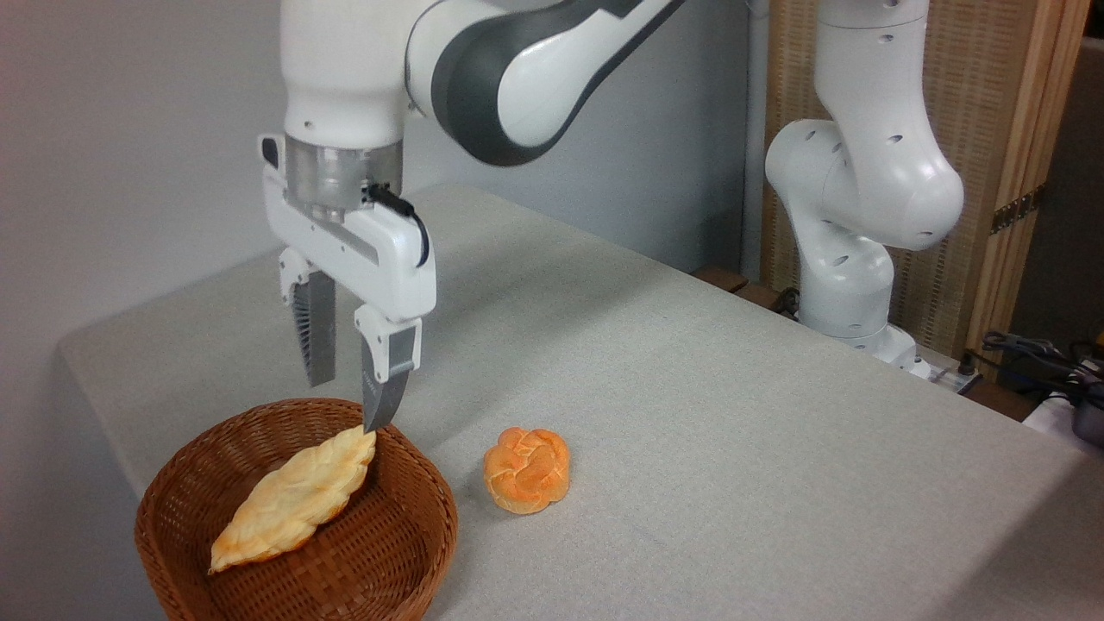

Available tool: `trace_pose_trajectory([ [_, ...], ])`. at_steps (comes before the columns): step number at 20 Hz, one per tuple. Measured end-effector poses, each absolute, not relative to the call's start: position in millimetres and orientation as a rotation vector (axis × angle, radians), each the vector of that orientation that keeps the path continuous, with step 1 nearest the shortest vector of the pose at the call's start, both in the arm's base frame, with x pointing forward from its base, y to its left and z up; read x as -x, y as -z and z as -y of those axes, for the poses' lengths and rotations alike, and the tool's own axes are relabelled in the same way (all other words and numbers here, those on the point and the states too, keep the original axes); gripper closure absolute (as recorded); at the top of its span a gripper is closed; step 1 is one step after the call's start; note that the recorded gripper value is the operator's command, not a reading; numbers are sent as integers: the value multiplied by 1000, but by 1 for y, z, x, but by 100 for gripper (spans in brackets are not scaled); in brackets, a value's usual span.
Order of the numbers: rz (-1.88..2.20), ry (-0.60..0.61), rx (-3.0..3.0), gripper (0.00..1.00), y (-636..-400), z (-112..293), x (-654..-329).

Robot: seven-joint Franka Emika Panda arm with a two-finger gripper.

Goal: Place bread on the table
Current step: 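Lower the open gripper into the basket over the flat bread loaf, then close the gripper on the edge of the flat bread loaf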

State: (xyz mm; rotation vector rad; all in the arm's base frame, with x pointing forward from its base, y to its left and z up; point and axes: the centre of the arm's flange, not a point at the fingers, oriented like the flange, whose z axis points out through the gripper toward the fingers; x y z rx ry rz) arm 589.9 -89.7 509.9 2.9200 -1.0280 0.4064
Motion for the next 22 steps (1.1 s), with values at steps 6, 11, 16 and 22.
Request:
trace_pose_trajectory([
  [6,948,-515,-2945,0,-476,94,-615],
  [11,953,-525,-2947,0,-437,100,-630],
  [16,1009,-491,-2946,0,-418,112,-632],
  [22,1030,-486,-2940,24,-416,119,-631],
])
